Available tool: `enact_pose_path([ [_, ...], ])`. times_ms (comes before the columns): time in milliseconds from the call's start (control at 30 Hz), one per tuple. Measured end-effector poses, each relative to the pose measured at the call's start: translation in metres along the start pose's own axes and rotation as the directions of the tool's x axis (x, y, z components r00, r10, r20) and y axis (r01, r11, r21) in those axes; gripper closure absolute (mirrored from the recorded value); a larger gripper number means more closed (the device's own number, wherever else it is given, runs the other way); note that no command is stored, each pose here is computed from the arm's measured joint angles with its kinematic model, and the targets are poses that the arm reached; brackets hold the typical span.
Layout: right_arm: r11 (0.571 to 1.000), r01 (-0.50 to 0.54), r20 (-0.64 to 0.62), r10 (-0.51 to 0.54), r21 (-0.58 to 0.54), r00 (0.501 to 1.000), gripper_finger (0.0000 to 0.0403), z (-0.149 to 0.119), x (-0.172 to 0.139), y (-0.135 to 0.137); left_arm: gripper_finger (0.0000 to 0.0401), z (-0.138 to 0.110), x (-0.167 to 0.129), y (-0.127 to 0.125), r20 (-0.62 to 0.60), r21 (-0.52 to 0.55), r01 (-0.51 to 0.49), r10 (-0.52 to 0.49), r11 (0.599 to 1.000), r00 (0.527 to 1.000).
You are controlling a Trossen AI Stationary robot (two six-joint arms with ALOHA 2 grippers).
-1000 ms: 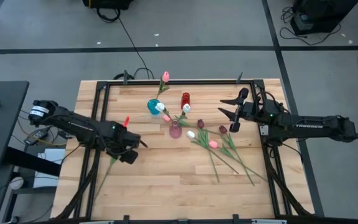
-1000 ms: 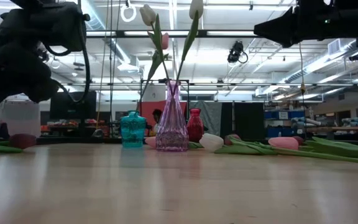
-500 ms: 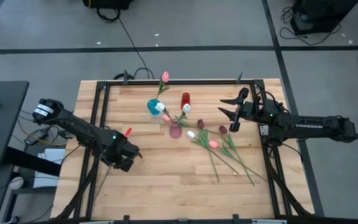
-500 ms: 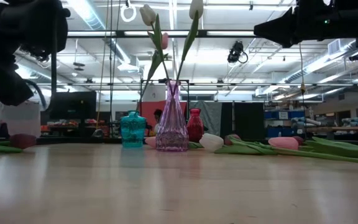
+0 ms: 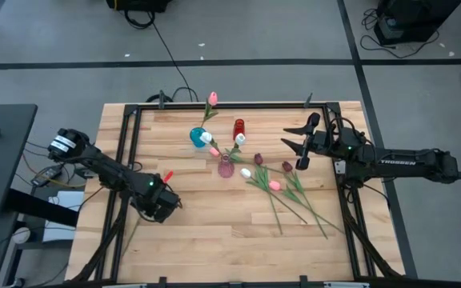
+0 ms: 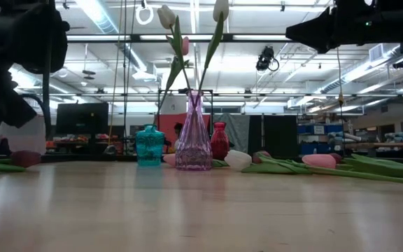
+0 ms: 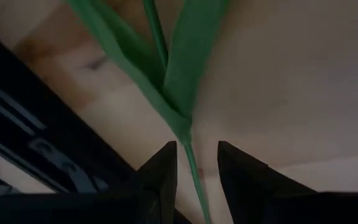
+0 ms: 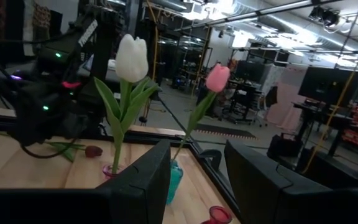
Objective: Sort flowers into vase by color
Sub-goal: Put the left red tulip into the red vase
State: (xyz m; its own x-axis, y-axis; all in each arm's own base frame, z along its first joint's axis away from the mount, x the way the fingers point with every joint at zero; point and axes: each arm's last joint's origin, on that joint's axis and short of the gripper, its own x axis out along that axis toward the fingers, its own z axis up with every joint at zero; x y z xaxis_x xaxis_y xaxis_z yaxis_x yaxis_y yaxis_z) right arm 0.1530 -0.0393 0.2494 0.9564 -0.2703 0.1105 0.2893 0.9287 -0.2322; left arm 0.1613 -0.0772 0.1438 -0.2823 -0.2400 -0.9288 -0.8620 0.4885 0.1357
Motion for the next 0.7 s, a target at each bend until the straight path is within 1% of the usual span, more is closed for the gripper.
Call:
enact_pose_path([
  [100,1.000,-0.007,0.004,0.007,0.000,1.000,0.0238,0.000,0.000,0.000,0.0288,0.002,0.010,0.007,-0.020,-0.005,-0.019,0.019,1.000,1.000],
  [200,1.000,-0.006,0.004,0.006,0.000,1.000,0.0238,0.000,0.000,0.000,0.0307,0.004,0.021,0.009,-0.065,0.005,0.018,-0.018,1.000,0.998],
  [267,1.000,-0.006,0.004,0.006,0.000,1.000,0.0238,0.000,0.000,0.000,0.0327,0.005,0.025,0.011,-0.071,0.012,0.038,-0.037,0.999,0.997],
  [367,1.000,-0.004,0.005,0.004,0.000,1.000,0.0238,0.001,0.000,0.000,0.0373,0.006,0.024,0.009,-0.063,0.040,0.048,-0.045,0.998,0.997],
  [433,1.000,-0.003,0.006,0.003,0.000,1.000,0.0238,0.001,0.000,0.000,0.0389,0.006,0.021,0.007,-0.040,0.058,0.045,-0.042,0.997,0.998],
  [533,1.000,-0.003,0.006,0.003,0.001,1.000,0.0238,0.001,0.000,0.000,0.0391,0.005,0.015,0.004,0.004,0.080,0.027,-0.027,0.996,1.000],
  [633,1.000,-0.004,0.006,0.004,0.009,1.000,0.0238,0.001,0.000,0.000,0.0396,0.005,0.003,-0.001,0.127,0.091,-0.004,-0.008,0.996,0.992],
  [700,1.000,-0.004,0.005,0.004,0.012,1.000,0.0238,0.000,0.000,0.000,0.0397,0.004,-0.008,-0.001,0.188,0.096,-0.030,0.011,0.995,0.982],
])
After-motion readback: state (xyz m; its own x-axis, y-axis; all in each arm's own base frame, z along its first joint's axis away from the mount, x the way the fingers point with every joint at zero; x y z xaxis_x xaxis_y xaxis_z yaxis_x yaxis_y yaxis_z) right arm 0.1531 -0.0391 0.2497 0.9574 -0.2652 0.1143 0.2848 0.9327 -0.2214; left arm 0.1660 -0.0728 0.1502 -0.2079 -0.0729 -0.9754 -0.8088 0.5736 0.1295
